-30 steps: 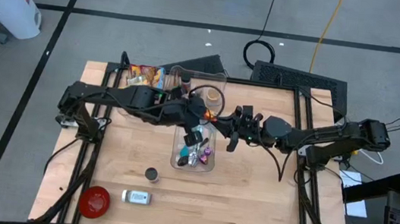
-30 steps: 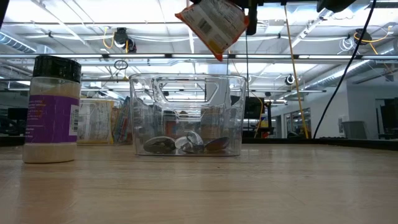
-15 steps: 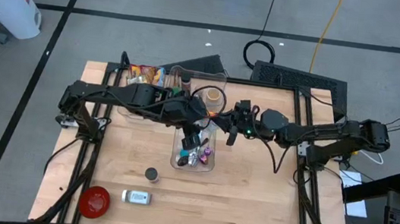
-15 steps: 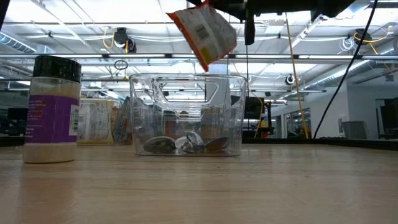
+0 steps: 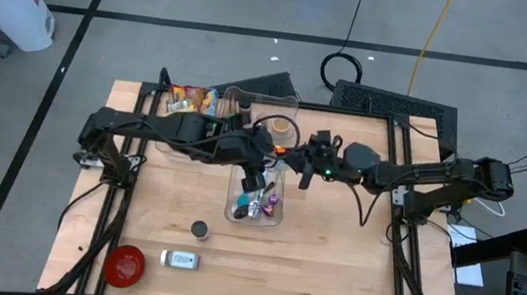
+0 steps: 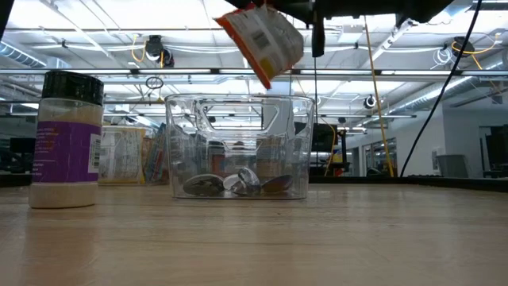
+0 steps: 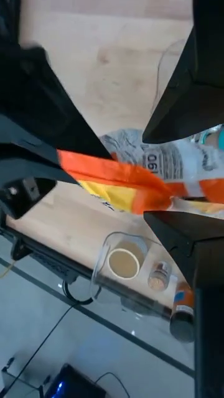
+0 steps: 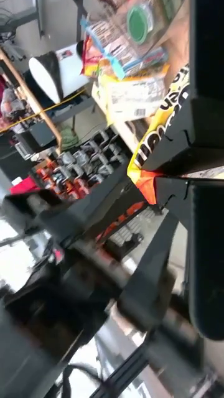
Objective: Pick & Place Food Item
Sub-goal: Put the orange noodle pack into the top left transparent bin
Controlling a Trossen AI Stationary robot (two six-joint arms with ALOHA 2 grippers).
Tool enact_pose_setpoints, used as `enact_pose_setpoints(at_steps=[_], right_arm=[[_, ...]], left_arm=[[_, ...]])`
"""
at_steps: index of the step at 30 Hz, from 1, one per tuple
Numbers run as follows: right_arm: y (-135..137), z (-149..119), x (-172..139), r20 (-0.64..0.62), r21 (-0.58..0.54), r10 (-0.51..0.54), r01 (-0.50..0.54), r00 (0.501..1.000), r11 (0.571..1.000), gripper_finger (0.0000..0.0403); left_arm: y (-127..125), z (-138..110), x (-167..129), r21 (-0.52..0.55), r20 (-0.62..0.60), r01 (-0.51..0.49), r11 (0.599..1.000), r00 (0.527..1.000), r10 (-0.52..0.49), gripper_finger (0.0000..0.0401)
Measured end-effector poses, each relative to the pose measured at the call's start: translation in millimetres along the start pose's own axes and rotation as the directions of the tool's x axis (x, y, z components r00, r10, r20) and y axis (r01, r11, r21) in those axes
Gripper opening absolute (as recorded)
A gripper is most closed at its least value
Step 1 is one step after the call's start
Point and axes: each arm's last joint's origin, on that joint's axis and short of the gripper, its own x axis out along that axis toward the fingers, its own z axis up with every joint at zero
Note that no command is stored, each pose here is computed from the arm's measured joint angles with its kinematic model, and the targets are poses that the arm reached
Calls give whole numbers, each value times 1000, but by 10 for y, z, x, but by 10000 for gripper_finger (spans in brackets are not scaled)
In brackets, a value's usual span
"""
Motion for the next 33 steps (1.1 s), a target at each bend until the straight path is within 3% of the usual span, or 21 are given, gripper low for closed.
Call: enact_pose_setpoints(at_steps=[9,22,33], right_arm=[[27,26,-1,17,5,42,-42,999,999,0],[22,-3,-1,-22,-6,49,-49,999,999,0],[19,6,0,-36,-11,78,-78,996,997,12]], left_arm=[[170,23,71,-39,-16,-18,999,1000,18,184],[182,29,87,-61,-32,91,994,995,-93,10],[176,28,62,-93,-34,136,986,990,-140,7]])
